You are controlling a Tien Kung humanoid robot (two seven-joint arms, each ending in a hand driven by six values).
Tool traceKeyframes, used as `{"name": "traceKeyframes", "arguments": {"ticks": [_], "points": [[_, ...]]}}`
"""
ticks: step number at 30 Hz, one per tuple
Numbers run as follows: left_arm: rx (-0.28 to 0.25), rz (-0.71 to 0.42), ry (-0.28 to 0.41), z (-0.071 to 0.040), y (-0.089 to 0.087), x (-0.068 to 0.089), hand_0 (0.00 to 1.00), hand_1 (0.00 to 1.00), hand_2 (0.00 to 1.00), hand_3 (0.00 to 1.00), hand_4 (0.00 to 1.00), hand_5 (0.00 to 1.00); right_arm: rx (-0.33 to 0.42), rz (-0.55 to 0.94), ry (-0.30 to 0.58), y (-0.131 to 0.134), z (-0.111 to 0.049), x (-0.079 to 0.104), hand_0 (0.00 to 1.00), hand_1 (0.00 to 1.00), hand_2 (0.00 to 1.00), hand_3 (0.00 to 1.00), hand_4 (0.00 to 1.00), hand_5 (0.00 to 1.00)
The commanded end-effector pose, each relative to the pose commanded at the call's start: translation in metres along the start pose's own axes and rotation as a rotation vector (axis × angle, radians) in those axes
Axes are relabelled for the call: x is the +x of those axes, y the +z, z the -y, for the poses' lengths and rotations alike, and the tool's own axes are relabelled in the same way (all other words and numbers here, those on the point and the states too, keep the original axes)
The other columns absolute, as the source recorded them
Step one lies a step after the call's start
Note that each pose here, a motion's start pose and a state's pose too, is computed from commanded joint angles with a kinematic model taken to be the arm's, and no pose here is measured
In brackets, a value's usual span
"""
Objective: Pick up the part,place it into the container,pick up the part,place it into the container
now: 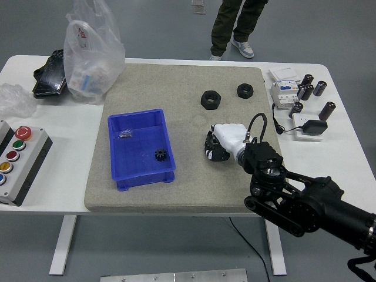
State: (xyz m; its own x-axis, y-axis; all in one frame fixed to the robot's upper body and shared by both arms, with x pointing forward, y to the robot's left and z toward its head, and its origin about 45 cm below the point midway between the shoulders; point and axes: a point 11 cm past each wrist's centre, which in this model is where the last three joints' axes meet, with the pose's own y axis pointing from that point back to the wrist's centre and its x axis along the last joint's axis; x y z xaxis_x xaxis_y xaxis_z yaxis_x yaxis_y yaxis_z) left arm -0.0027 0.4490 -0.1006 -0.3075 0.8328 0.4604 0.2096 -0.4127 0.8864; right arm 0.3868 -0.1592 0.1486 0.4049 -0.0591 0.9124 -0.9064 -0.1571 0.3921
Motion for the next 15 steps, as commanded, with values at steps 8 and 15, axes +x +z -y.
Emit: {"name": "traceKeyframes", "arguments": {"ticks": [8, 15], "points": [[-0.002, -0.002, 0.000, 0.000, 0.000, 0.000, 0.848, 0.777, 0.786, 0.868, 0.843, 0.497, 0.038, 0.012, 0.065, -0.007, -0.002, 0.018, 0.275, 0.469, 0.282, 0.405, 0.070, 0.106], [-0.001, -0.004, 0.001, 0.000, 0.000, 0.001, 0.847, 0.777, 0.785, 0.868, 0.843, 0.497, 0.180, -0.002, 0.109, -0.047, -0.015, 0.036, 0.270, 0.466, 0.279, 0.404, 0.078, 0.111]]}}
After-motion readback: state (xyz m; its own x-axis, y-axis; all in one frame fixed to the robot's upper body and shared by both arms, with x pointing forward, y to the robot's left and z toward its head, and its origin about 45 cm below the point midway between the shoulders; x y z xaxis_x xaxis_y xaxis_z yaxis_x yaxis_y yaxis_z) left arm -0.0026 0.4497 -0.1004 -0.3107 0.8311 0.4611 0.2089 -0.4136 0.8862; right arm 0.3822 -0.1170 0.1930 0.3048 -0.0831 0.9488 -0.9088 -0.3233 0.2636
